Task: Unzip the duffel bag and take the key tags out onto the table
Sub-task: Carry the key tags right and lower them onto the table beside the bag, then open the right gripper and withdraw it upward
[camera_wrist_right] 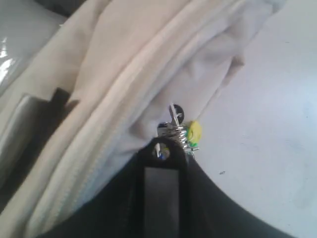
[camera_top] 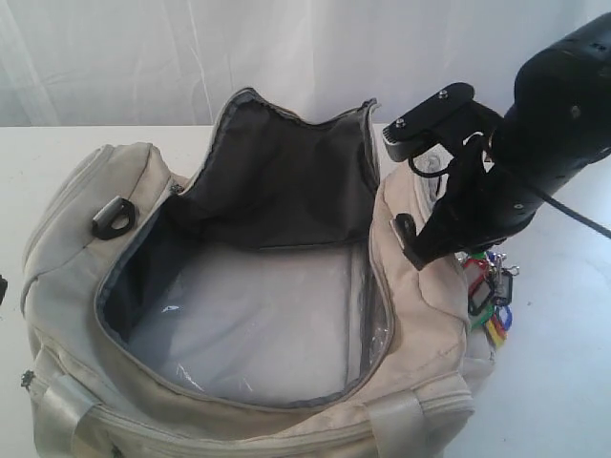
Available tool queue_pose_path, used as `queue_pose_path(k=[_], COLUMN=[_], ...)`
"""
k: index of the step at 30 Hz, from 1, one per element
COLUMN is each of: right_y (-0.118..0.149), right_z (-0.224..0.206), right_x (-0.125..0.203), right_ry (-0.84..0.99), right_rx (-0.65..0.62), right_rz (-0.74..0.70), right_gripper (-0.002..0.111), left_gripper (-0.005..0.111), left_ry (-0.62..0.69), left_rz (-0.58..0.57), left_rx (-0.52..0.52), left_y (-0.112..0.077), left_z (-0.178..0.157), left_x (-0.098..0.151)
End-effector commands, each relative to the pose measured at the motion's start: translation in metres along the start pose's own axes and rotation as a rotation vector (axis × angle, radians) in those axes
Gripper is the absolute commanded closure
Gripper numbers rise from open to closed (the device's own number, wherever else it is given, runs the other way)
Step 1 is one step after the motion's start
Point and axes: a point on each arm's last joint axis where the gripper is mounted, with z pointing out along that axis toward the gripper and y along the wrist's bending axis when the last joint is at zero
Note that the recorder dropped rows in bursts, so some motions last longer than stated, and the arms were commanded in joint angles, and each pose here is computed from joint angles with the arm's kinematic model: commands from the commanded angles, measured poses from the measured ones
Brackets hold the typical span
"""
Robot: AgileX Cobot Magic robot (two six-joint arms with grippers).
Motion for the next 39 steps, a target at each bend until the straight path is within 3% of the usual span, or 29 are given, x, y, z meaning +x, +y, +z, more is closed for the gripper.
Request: queue_pose_path(k=[1,6,8,13,17,22,25,28,29,30,39], right_y=[-0.011,0.001,0.001,-0.002,-0.006,-0.012,-0.015,-0.015,-0.015,-0.014,-0.003], right_z=[0.011,0.036,0.034,0.01,-0.019,-0.052,-0.075,-0.099,-0.113,-0.118,-0.164], right_x=[-0.006,-0.007,-0.007,0.0,0.005,0.018,0.027,0.037,0.043,0.047,0.095], right_ry=[-0.04,0.017,0.018,0.025,-0.016,-0.028,-0.058,-0.109,-0.167,-0.198,-0.617], right_rx=[0.028,-0.062,-0.072,-0.063,-0.051,-0.016,0.006,-0.003,-0.011,-0.015,-0.021], right_rz=[0.089,0.157,0.169,0.128,0.139,0.134,0.144,0.169,0.186,0.192,0.245], right_gripper=[0.108,0.107,0.098,0.061,0.056,0.057,0.065,0.084,0.099,0.106,0.108], left_gripper=[0.107,0.107,0.107,0.107,0.107,0.107,0.107,0.107,0.107,0.107,0.107], left_ry=[-0.005,-0.011,-0.013,-0.012,-0.012,-0.011,-0.012,-0.014,-0.018,-0.019,-0.043], left_rz=[-0.019,-0.017,-0.017,-0.003,-0.002,0.003,0.006,0.011,0.011,0.011,0.054], left_rx=[0.013,0.011,0.01,0.01,0.009,0.009,0.005,0.005,0.003,0.003,-0.016], left_y=[-0.001,-0.001,-0.001,-0.001,-0.001,-0.001,0.0,0.0,0.0,0.0,0.001], left_z=[0.0,0.0,0.0,0.0,0.001,0.002,0.002,0.002,0.002,0.002,0.002], left_x=[0.001,0.001,0.001,0.001,0.001,0.0,0.0,0.0,0.0,0.0,-0.002])
